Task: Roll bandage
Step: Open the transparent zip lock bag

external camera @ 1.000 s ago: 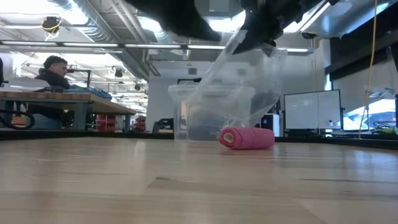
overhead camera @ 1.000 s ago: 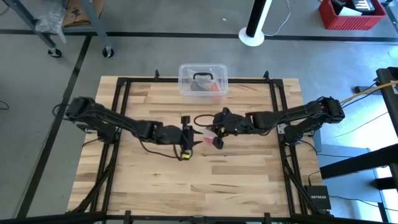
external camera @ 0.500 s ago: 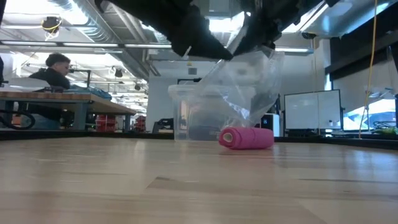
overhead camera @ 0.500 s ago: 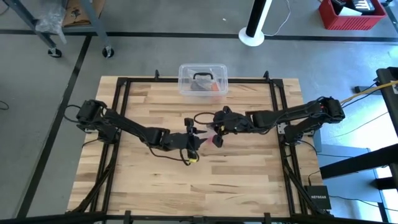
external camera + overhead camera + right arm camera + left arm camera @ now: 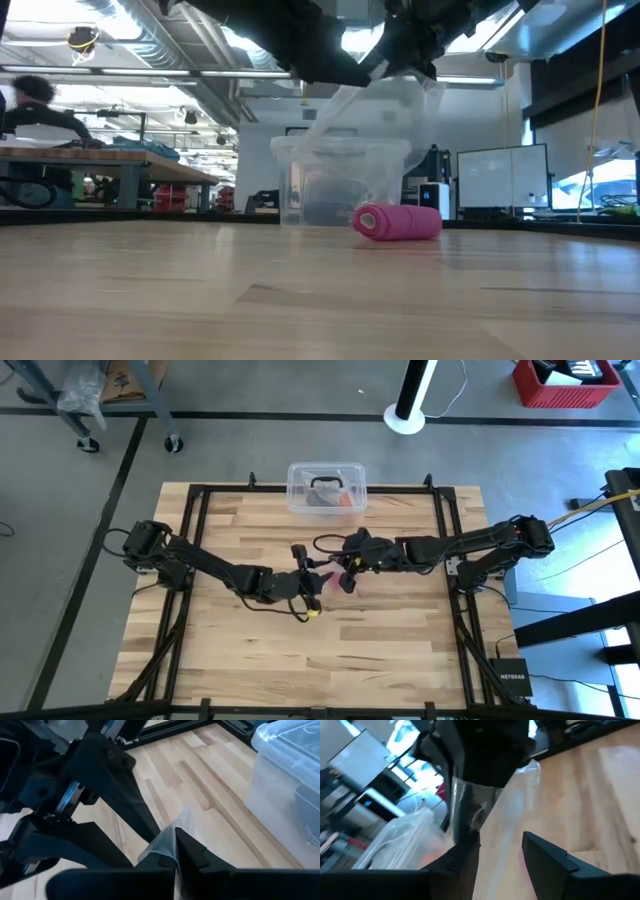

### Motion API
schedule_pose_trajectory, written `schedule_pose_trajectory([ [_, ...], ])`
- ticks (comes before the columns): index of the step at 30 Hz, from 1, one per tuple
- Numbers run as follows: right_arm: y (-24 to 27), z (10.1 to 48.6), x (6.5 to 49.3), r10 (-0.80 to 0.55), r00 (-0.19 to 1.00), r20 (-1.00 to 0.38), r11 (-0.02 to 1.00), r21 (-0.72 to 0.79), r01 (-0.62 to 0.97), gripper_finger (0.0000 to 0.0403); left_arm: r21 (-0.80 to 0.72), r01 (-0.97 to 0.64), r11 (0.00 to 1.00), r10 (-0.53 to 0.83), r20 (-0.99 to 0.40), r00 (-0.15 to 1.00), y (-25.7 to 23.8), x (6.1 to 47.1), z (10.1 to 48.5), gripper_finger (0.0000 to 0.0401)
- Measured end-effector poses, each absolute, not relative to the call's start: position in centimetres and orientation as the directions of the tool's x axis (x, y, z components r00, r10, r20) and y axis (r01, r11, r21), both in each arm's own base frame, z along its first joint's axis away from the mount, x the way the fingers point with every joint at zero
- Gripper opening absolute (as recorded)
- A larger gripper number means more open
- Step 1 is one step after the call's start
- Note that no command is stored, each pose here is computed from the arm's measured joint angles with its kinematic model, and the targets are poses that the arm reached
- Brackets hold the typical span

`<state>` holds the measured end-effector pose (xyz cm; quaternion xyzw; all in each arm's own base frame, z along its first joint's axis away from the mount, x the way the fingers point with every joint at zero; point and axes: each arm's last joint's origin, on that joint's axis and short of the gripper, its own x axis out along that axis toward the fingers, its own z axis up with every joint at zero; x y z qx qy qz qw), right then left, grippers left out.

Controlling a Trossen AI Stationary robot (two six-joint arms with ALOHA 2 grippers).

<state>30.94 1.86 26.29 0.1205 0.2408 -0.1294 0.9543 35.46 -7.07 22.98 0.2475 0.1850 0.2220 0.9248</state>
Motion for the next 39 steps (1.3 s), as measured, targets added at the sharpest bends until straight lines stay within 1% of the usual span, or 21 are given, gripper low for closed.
schedule_pose_trajectory([
  [3, 1.9, 26.3, 31.0, -0.189, 0.852, -0.488, 0.937, 0.17, 0.305, 0.0001, 0.548, -0.345, 0.762, 0.531, -0.224, 0.817, -7.0, 35.4, 23.0, 0.0143],
  [6, 1.9, 26.3, 30.9, -0.189, 0.85, -0.492, 0.937, 0.169, 0.306, 0.0001, 0.59, -0.332, 0.736, 0.541, -0.219, 0.812, -7.4, 35.3, 23.0, 0.0143],
  [10, 1.9, 26.1, 30.8, -0.187, 0.841, -0.507, 0.937, 0.163, 0.307, 0.0007, 0.673, -0.401, 0.622, 0.659, -0.173, 0.732, -7.9, 34.8, 23.2, 0.0143],
  [12, 1.9, 26.0, 30.8, -0.188, 0.836, -0.516, 0.937, 0.162, 0.311, 0.0008, 0.695, -0.416, 0.587, 0.689, -0.158, 0.708, -8.1, 34.6, 23.3, 0.0143],
  [15, 1.8, 26.0, 30.8, -0.21, 0.832, -0.513, 0.937, 0.139, 0.321, 0.0009, 0.715, -0.397, 0.576, 0.685, -0.157, 0.711, -8.4, 34.5, 23.3, 0.0143],
  [20, 1.5, 26.1, 30.8, -0.233, 0.831, -0.506, 0.937, 0.113, 0.332, 0.0003, 0.719, -0.414, 0.558, 0.704, -0.146, 0.695, -8.4, 34.5, 23.4, 0.0143],
  [31, 1.8, 26.1, 30.8, -0.166, 0.841, -0.516, 0.959, 0.115, 0.26, 0.0004, 0.692, -0.44, 0.573, 0.708, -0.148, 0.69, -8.2, 34.5, 23.4, 0.0143],
  [33, 1.8, 26.1, 30.8, -0.166, 0.84, -0.516, 0.963, 0.1, 0.251, 0.0004, 0.69, -0.426, 0.585, 0.694, -0.154, 0.703, -8.2, 34.5, 23.4, 0.0137],
  [35, 1.8, 26.1, 30.8, -0.161, 0.841, -0.517, 0.965, 0.094, 0.243, 0.0003, 0.69, -0.411, 0.596, 0.681, -0.162, 0.714, -8.2, 34.6, 23.3, 0.0123],
  [39, 1.8, 26.3, 30.6, -0.138, 0.844, -0.518, 0.976, 0.074, 0.206, 0.0002, 0.703, -0.386, 0.597, 0.675, -0.179, 0.716, -8.2, 34.4, 23.2, 0.007],
])
